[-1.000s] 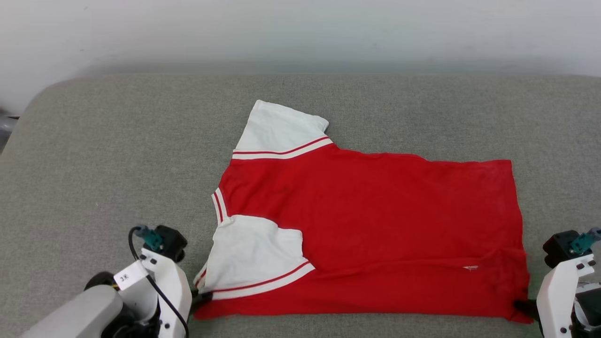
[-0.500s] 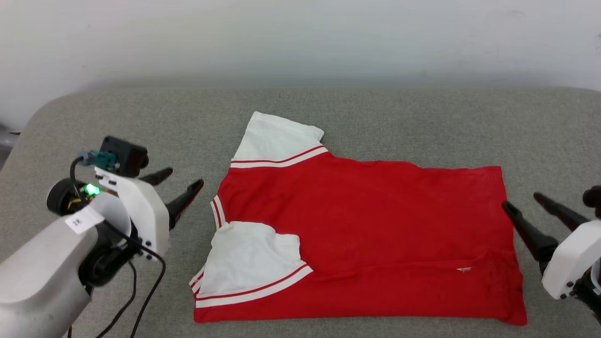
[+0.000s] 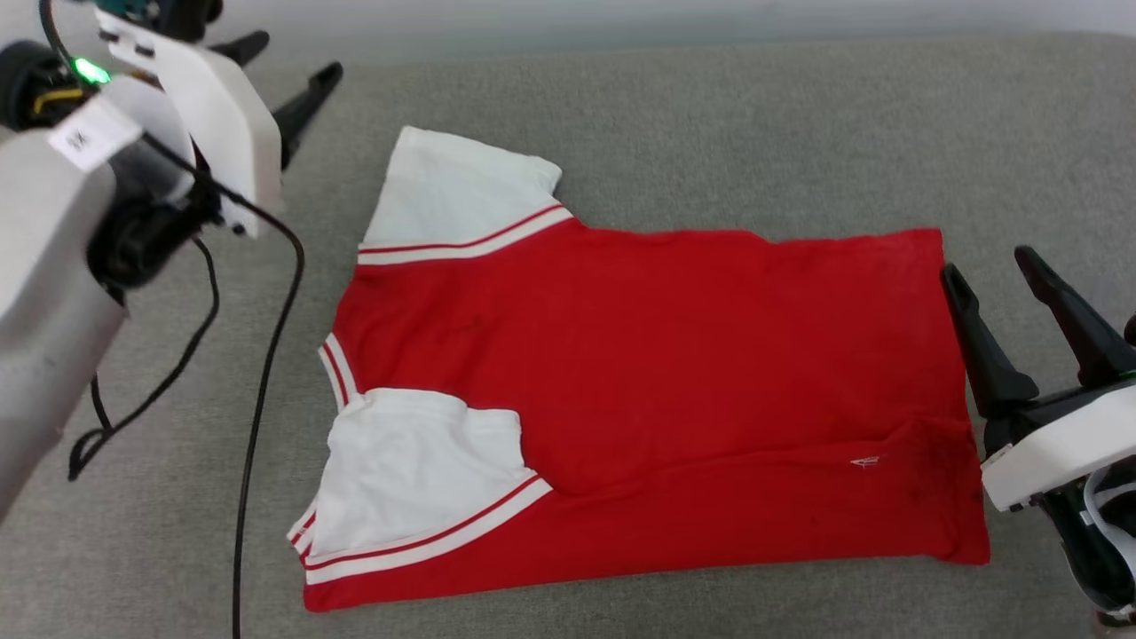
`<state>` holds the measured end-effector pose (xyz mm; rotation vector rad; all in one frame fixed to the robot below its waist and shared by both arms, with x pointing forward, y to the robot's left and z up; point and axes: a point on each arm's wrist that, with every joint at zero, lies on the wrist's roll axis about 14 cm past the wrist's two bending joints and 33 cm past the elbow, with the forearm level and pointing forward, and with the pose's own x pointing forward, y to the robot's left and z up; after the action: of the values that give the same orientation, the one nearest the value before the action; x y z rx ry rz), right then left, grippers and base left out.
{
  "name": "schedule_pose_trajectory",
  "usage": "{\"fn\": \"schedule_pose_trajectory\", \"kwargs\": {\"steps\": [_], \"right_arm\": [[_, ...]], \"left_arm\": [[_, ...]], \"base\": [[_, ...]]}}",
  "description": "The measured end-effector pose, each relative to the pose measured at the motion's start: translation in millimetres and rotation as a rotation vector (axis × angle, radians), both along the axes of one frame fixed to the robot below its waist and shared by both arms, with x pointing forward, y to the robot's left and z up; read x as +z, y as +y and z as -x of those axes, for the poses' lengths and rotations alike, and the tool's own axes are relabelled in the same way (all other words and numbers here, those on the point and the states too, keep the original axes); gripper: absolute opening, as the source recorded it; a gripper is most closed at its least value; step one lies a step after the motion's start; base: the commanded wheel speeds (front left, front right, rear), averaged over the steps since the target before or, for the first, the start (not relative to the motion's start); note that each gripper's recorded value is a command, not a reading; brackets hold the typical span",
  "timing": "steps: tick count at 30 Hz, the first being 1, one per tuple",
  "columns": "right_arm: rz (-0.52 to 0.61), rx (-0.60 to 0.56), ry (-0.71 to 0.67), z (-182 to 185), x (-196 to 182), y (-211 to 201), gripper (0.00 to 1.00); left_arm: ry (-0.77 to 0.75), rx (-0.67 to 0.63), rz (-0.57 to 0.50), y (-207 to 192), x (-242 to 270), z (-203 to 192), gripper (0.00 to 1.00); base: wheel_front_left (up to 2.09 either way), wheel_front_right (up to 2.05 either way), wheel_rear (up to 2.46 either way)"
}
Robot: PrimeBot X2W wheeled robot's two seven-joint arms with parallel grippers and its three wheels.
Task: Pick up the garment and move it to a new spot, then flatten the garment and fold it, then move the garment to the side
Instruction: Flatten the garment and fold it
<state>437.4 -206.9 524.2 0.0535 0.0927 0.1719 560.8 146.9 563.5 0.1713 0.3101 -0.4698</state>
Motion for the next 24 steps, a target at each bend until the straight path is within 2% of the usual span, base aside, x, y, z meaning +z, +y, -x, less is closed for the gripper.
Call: {"fn": "schedule_pose_trajectory", "kwargs": {"steps": [5, 9, 14, 17, 24], "right_arm": [[0.009, -0.017, 0.021, -11.1, -16.2, -2.1, 1.00], [0.018, -0.026, 0.057, -18.6, -33.9, -3.7, 1.00], [0.047, -0.046, 0.119, -22.7, -59.3, -12.6, 1.00], [0.056, -0.054, 0.147, -24.5, -71.9, -16.3, 1.00], [0.060, -0.059, 0.196, -28.3, -92.8, -20.0, 1.00]], "left_arm": [[0.123, -0.004, -0.074, -6.6, -24.1, -44.1, 1.00], [0.315, -0.009, -0.146, -11.6, -68.6, -62.5, 1.00], [0.532, -0.025, -0.215, -18.5, -118.9, -72.1, 1.00], [0.651, -0.034, -0.200, -23.5, -148.4, -70.0, 1.00], [0.800, -0.044, -0.227, -25.1, -193.7, -62.4, 1.00]], "base": [[0.00, 0.00, 0.00], [0.00, 0.00, 0.00], [0.00, 0.00, 0.00], [0.00, 0.00, 0.00], [0.00, 0.00, 0.00]]}}
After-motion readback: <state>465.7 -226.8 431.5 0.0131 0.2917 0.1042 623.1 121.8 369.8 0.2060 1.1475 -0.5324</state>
